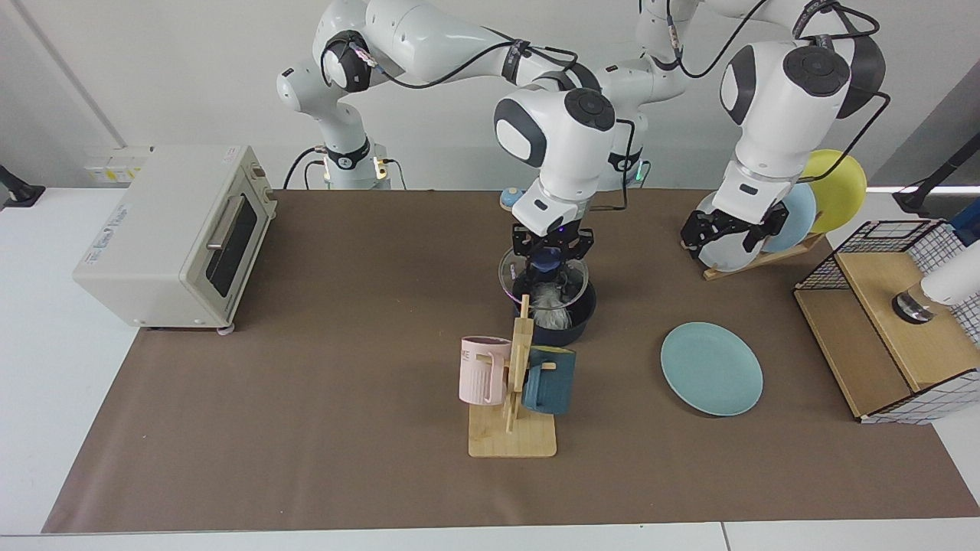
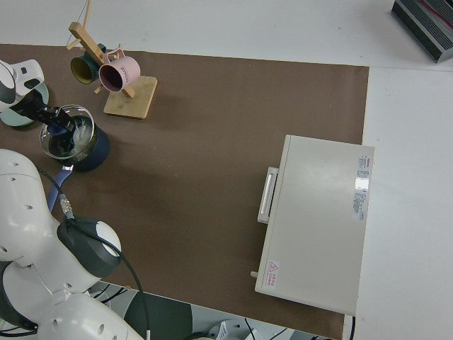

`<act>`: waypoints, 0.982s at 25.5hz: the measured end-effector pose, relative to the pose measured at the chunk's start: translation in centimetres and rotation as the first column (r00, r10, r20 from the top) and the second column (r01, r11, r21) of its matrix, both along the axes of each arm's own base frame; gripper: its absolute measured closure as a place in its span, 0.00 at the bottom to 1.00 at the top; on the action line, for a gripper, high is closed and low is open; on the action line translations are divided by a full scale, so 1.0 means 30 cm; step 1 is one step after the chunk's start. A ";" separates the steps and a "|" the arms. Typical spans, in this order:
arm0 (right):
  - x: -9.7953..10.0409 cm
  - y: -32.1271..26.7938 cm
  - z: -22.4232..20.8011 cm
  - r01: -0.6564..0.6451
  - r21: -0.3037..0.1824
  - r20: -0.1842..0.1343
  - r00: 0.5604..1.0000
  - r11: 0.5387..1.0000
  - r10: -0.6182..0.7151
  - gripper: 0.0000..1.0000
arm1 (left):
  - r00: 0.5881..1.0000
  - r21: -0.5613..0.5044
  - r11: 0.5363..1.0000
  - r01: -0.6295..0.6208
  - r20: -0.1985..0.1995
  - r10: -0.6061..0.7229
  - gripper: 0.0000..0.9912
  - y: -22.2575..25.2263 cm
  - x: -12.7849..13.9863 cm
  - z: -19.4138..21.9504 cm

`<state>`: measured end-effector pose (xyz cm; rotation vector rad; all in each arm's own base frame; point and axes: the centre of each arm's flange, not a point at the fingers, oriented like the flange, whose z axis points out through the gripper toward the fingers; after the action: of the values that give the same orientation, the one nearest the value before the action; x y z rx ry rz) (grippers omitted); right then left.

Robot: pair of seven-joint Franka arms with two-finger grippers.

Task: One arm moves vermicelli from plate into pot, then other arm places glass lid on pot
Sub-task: 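Withdraw the left gripper while the right gripper carries the lid over the pot, then lower the glass lid onto the saucepan and open the right gripper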

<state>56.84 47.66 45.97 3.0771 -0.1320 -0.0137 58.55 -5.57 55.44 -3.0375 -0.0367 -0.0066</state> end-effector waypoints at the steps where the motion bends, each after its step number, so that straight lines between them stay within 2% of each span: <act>1: 0.004 0.003 -0.015 0.000 -0.001 -0.001 1.000 1.000 0.000 0.39 | 1.000 0.000 1.000 -0.003 0.001 0.003 0.00 0.005 0.000 0.001; 7: 0.009 0.053 -0.103 -0.016 0.008 0.009 1.000 1.000 0.016 0.39 | 1.000 -0.001 1.000 -0.021 0.003 0.021 0.00 0.053 0.002 0.008; 14: -0.005 0.097 -0.184 -0.033 0.000 -0.001 0.999 0.999 0.033 0.39 | 0.999 -0.055 0.997 -0.048 0.000 0.048 0.00 0.087 0.002 0.013; 25: 0.003 0.099 -0.192 -0.032 0.004 0.006 0.999 0.999 0.032 0.39 | 0.999 -0.067 0.996 -0.051 0.003 0.052 0.00 0.090 0.001 0.018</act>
<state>56.92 50.63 40.23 3.0827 -0.0833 -0.0032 58.58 -2.87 55.99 -3.1025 -0.1181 -0.0090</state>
